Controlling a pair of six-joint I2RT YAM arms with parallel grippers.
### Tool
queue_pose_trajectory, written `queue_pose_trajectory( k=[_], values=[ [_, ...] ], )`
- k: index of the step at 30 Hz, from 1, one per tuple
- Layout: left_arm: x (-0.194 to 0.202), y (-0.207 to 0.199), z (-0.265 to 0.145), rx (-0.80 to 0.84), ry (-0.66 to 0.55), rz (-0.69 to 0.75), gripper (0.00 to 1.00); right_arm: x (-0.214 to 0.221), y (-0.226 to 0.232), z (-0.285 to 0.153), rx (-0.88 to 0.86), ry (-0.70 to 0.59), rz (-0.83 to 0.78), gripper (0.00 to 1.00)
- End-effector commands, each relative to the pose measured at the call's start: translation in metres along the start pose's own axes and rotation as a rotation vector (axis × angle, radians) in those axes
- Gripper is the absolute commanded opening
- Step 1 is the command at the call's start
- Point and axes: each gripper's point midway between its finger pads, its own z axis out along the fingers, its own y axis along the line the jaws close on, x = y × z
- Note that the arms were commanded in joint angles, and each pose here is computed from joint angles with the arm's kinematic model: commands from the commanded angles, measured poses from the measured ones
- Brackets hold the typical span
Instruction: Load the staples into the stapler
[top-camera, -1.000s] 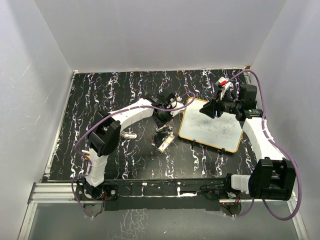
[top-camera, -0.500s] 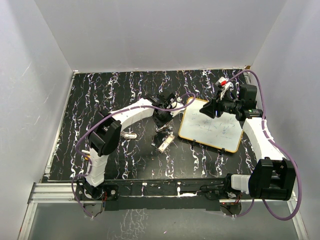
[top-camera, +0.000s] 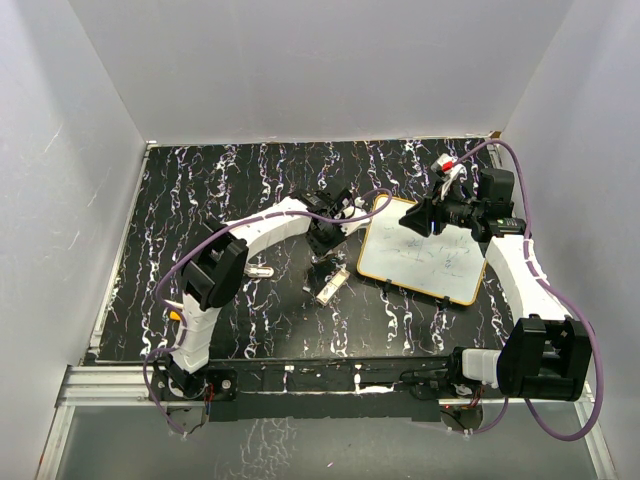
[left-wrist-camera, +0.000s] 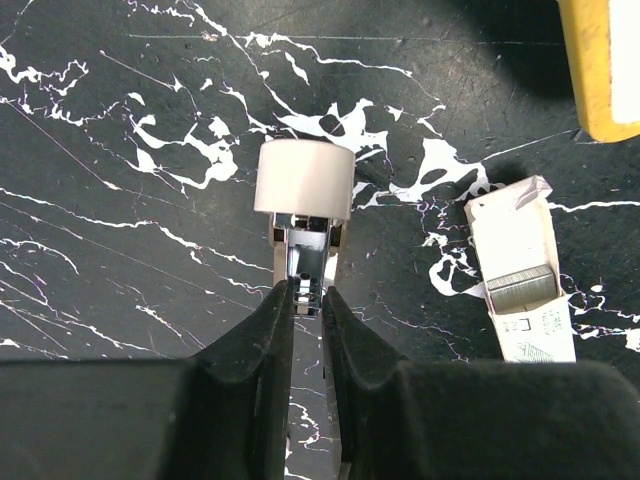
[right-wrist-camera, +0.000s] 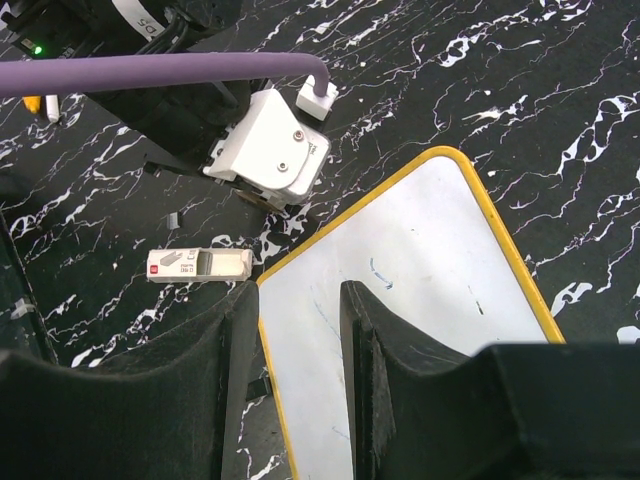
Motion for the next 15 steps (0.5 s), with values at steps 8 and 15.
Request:
queue_pose_trajectory(
  k=[8, 15],
  values=[
    [-0.011, -0.001, -0.016, 0.005, -0.022, 0.004, 0.0, -0.015, 0.001, -0.004, -0.005, -0.046, -0.07, 0.41],
    [-0.021, -0.001, -0.03, 0.011, -0.047, -0.004, 0.0, -0.013, 0.001, -0.003, -0.008, -0.045, -0.066, 0.42]
  ],
)
